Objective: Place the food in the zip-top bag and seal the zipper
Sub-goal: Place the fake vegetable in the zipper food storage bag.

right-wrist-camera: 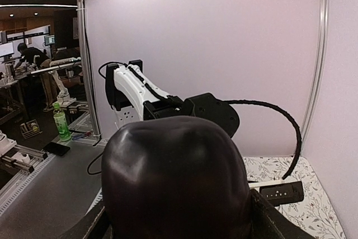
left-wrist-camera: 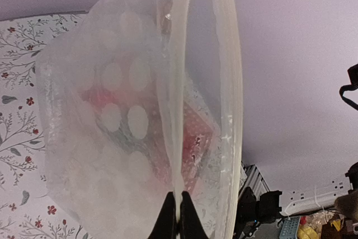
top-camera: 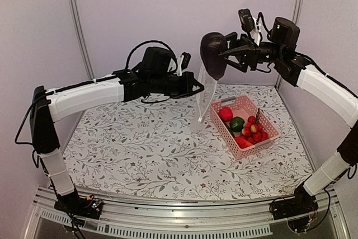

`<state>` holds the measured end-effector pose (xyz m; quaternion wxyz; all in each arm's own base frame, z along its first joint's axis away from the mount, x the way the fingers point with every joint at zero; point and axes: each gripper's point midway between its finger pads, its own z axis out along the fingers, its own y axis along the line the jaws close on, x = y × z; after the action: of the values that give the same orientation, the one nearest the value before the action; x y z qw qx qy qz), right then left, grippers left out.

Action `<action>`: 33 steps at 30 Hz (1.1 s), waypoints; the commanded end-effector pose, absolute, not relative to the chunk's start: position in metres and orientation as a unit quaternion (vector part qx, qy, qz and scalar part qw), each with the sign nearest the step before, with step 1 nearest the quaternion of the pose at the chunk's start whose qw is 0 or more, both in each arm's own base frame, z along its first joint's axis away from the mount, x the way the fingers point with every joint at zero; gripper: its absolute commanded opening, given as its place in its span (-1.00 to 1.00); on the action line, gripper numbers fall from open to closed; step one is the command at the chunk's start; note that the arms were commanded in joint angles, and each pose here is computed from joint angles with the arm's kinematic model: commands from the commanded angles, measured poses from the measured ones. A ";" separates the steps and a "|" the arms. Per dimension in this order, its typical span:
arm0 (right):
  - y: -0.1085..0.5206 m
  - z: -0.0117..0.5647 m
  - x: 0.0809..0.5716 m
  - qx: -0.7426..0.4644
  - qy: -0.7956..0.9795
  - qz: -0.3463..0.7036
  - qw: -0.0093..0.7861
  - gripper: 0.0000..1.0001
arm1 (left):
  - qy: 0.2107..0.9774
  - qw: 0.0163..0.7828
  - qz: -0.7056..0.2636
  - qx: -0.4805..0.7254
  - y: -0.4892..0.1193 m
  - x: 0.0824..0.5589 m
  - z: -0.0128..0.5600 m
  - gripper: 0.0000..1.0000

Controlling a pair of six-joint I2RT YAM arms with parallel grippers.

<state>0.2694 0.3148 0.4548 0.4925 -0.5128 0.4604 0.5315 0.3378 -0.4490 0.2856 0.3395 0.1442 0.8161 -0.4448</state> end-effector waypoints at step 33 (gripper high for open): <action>0.340 0.344 0.336 -0.352 0.639 0.499 0.469 -0.41 | 0.799 0.391 -0.443 0.110 -0.417 0.316 0.305 -1.00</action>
<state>0.3287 0.3373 0.3489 0.4694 -0.4035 0.5981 0.5091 0.3171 -0.4209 0.2995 0.3629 0.1105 0.8061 -0.4543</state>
